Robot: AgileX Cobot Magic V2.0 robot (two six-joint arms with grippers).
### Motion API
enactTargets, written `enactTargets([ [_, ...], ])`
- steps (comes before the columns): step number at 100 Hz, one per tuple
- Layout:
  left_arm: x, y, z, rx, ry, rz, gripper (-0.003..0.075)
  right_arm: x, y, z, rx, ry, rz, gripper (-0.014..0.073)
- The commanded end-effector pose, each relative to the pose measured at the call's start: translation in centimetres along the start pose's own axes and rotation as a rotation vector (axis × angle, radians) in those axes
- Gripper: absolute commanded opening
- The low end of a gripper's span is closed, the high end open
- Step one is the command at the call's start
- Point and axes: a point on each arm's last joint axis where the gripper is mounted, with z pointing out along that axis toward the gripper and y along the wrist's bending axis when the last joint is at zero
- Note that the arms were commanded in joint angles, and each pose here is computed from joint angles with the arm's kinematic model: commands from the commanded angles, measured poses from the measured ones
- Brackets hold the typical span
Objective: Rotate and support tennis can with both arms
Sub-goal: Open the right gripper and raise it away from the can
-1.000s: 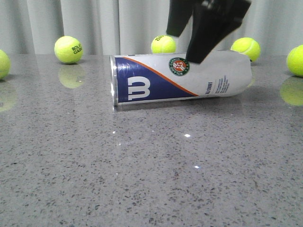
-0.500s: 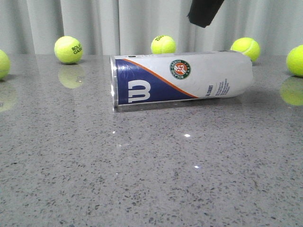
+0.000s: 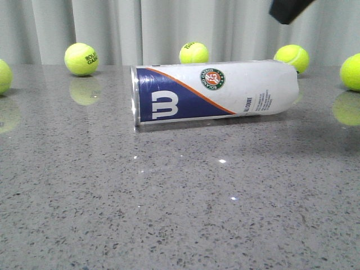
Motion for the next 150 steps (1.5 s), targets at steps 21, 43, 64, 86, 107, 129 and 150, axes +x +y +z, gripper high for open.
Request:
enactTargets([
  [21,0.6,0.0,0.0,-0.004,-0.061,-0.005,-0.0019,6.4,-0.5,-3.6,0.013,-0.416,0.021,-0.0059],
  [43,0.1,0.0,-0.1,-0.005,-0.088,-0.005,-0.0019,12.5,-1.0,-5.1,0.020,-0.630,0.006,-0.0059],
  [64,-2.4,0.1,-0.6,-0.005,-0.143,-0.005,-0.0019,17.9,-1.4,-5.6,0.014,-0.758,-0.014,-0.0059],
  [86,-6.2,0.1,-0.8,-0.002,-0.096,-0.005,-0.0019,20.8,-1.5,-6.0,0.000,-0.841,-0.028,-0.0059],
  [107,-9.6,0.1,0.8,0.010,0.198,-0.006,-0.0019,21.0,-1.5,-6.1,-0.001,-0.848,-0.029,-0.0059],
  [129,-12.0,0.0,4.0,0.029,0.455,-0.030,0.0001,21.0,-1.5,-6.1,-0.001,-0.848,-0.029,-0.0059],
  [150,-12.8,-0.9,7.6,0.098,0.577,-0.168,0.0379,21.0,-1.5,-6.1,-0.001,-0.848,-0.029,-0.0059],
])
